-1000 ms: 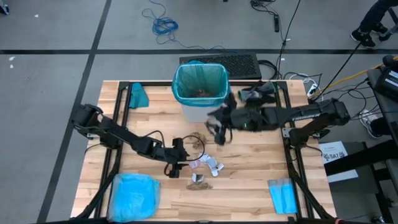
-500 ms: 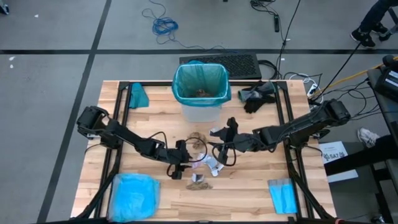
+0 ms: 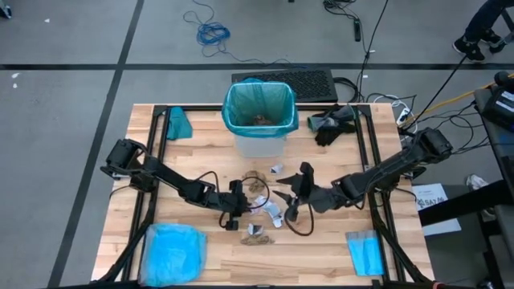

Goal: Place trash/remove bag and relplace
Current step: Put the pink trash bag into the trash bin

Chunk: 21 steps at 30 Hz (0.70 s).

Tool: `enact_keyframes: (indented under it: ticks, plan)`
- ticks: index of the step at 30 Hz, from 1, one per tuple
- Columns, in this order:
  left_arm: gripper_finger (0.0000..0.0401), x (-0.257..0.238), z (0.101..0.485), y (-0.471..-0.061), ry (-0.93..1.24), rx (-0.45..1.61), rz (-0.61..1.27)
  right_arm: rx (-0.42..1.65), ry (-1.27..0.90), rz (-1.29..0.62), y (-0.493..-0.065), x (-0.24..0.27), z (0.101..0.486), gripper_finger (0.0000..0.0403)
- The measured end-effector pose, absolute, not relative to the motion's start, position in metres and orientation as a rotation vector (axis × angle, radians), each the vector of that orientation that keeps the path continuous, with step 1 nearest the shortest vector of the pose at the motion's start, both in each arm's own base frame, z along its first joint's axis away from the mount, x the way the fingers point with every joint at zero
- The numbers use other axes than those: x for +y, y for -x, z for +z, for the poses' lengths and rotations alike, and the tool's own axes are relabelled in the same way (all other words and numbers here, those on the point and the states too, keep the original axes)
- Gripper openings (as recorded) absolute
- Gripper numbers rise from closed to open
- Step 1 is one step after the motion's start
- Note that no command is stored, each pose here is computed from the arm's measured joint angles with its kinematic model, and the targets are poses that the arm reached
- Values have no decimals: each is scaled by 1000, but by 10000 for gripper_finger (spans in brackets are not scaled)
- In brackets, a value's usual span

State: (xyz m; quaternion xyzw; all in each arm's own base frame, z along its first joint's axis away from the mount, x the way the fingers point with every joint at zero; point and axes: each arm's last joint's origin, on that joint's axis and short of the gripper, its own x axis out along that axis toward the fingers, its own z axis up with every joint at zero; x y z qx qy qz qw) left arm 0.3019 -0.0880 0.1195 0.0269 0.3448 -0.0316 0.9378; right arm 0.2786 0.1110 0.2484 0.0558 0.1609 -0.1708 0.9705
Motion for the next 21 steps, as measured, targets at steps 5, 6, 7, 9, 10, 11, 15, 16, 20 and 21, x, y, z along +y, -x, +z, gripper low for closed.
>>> enact_keyframes:
  ticks: [5, 6, 7, 9, 10, 11, 15, 16, 20, 21]
  plan:
    - [9, -90, 123, -301, -56, 691, -72, 343, -147, -341, -269, 126, 245, 157]
    - [6, -92, 127, -301, -59, 683, -76, 354, -154, -344, -266, 129, 243, 157]
    - [5, -94, 134, -301, -66, 666, -86, 365, -162, -347, -263, 133, 241, 157]
    - [4, -98, 151, -302, -87, 626, -108, 378, -173, -366, -258, 140, 236, 157]
    - [3, -100, 162, -302, -104, 601, -120, 383, -178, -372, -255, 143, 234, 157]
    - [3, -100, 171, -302, -123, 589, -128, 391, -179, -377, -253, 147, 231, 157]
    - [2, -100, 219, -298, -250, 512, -123, 393, -191, -396, -249, 159, 220, 157]
    - [1, -97, 233, -297, -287, 487, -107, 391, -195, -400, -249, 162, 218, 157]
    - [1, -79, 283, -292, -427, 430, -49, 399, -209, -420, -251, 167, 206, 157]
    - [1, -73, 294, -291, -453, 418, -32, 403, -214, -425, -251, 168, 204, 157]
